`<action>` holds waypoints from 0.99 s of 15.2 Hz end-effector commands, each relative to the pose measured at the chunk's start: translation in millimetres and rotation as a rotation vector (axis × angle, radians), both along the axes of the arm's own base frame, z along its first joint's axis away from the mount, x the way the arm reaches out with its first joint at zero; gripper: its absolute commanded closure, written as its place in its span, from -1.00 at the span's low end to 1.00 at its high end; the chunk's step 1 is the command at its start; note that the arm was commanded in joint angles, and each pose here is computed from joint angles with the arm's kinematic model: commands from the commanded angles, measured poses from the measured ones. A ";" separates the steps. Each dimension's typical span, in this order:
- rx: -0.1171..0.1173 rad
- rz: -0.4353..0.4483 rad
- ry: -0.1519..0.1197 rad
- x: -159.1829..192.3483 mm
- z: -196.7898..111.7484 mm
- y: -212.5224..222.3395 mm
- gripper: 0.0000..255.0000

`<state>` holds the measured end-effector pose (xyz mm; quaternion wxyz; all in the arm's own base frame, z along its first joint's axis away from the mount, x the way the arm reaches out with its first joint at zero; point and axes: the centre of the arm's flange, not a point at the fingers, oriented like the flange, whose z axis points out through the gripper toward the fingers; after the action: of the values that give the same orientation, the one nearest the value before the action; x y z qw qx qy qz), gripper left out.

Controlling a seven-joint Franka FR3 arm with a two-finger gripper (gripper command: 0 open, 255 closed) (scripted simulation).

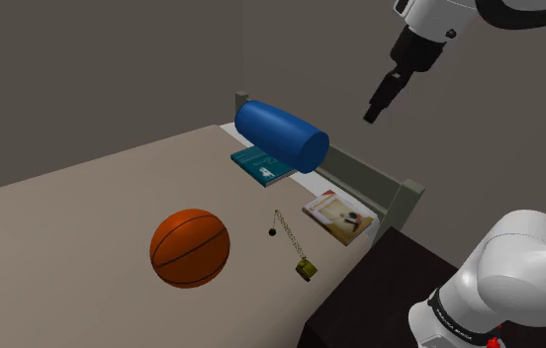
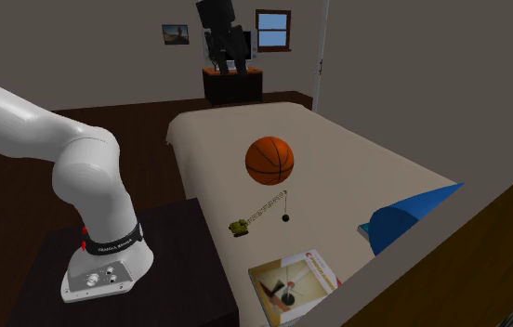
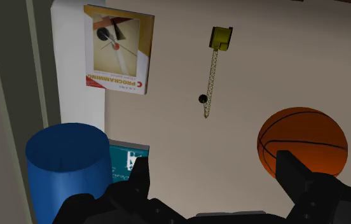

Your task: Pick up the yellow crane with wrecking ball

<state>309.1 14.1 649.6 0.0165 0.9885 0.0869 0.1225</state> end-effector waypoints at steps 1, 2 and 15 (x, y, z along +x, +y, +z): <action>0.000 0.000 0.000 0.0 0.0 0.0 -1.00; 0.002 -0.005 0.000 2.6 -12.9 1.3 -1.00; 0.035 -0.076 0.002 37.1 -179.7 19.2 -1.00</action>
<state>342.7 29.4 484.2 0.0049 0.9914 0.0504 0.1208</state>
